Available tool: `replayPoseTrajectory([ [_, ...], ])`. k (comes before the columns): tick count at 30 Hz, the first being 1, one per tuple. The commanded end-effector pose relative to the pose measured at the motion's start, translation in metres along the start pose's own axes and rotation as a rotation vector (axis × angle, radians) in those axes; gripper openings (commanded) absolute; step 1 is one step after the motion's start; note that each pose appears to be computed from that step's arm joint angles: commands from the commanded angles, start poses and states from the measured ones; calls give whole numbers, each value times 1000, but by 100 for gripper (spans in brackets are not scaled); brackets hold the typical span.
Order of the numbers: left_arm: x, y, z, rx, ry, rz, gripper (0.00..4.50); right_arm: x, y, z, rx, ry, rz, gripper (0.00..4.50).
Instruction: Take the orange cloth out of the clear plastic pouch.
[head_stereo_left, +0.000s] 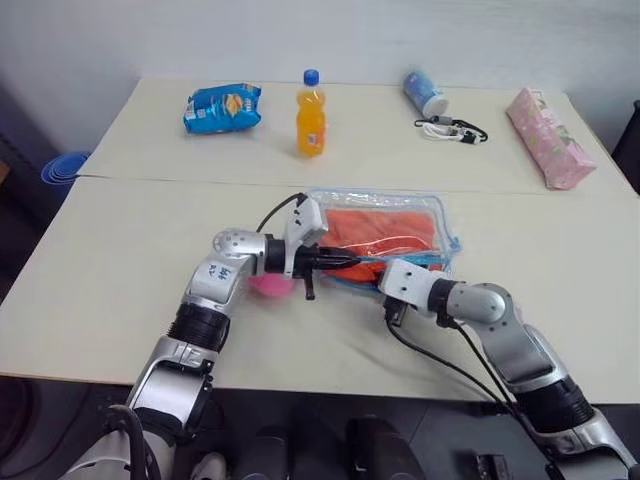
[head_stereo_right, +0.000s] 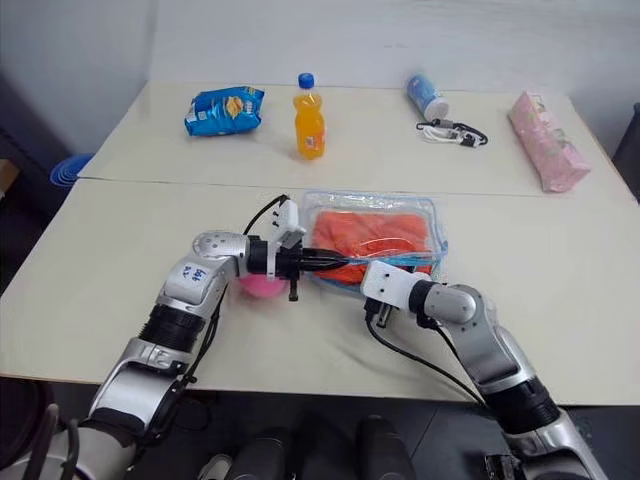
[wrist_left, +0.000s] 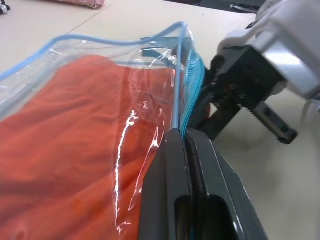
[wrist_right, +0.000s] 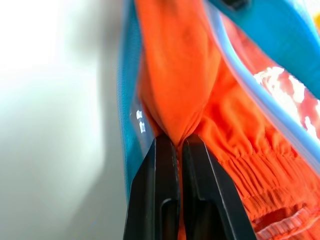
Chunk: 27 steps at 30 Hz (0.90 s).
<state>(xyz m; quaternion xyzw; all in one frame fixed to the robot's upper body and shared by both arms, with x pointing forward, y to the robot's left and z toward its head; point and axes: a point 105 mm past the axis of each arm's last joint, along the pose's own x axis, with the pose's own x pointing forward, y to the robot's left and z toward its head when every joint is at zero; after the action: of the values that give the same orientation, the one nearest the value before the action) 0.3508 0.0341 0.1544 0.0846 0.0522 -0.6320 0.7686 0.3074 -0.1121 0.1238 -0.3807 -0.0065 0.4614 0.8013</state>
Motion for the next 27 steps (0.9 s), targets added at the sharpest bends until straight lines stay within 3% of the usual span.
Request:
replayPoseTrajectory([
  [1, -5, 14, 7, -51, -37, 81, 0, -31, 5, 38, -16, -224, 82, 2],
  [5, -6, 24, 7, -122, -58, 141, 0, -60, 24, 50, 142, -318, 176, 2],
  [8, -7, 28, 7, -148, -61, 165, 0, -78, 39, 53, 169, -304, 239, 2],
  [18, -15, 33, 7, -184, -59, 233, 0, -125, 40, 74, 407, -319, 148, 2],
  [23, -23, 40, 5, -185, -28, 298, 0, -164, 1, 53, 546, -282, -57, 2],
  [27, -26, 37, 6, -175, -27, 283, 0, -195, -39, 27, 489, -217, -260, 2],
])
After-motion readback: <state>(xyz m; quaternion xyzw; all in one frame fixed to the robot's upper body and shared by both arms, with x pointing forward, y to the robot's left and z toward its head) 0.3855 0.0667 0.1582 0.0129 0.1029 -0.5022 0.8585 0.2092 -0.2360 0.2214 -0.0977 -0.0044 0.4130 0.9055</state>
